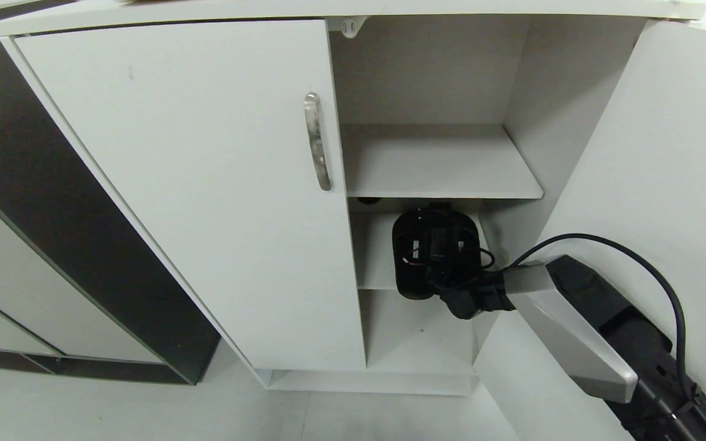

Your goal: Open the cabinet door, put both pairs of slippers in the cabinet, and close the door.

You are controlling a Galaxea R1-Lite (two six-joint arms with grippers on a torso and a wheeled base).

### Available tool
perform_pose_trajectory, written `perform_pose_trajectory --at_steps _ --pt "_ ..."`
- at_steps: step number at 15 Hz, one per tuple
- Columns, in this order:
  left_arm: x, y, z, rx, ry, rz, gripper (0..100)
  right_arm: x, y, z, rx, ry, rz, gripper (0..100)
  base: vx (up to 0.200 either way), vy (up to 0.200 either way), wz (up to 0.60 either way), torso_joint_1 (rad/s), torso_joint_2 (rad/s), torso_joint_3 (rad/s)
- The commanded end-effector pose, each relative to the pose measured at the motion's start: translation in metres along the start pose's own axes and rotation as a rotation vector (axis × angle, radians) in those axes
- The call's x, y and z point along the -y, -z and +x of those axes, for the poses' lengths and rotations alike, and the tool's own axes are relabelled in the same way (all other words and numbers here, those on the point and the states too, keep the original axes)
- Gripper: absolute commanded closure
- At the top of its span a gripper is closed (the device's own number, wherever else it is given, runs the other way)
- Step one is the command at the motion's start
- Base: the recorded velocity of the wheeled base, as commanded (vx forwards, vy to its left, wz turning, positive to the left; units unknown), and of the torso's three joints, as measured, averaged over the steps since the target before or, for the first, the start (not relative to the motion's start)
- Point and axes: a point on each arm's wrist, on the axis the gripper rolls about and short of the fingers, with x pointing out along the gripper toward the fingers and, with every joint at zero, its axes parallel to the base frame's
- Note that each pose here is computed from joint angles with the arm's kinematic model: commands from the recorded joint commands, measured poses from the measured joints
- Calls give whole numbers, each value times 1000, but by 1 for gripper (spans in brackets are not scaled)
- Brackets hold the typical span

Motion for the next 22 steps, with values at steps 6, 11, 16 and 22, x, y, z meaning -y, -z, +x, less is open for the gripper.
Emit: perform_pose_trajectory --at_steps 6,11,16,22 --pt "0 0 0 -1 0 0 100 -2 -12 -3 31 -2 48 100 0 0 0 0 0 0" --pt "0 0 0 -1 0 0 100 -1 -33 -9 69 -8 79 100 0 0 0 0 0 0" --pt "0 0 0 1 0 0 100 -1 -31 -8 66 -8 78 100 0 0 0 0 0 0" --pt "0 0 0 1 0 0 100 -2 -23 -6 53 -7 70 100 0 0 0 0 0 0"
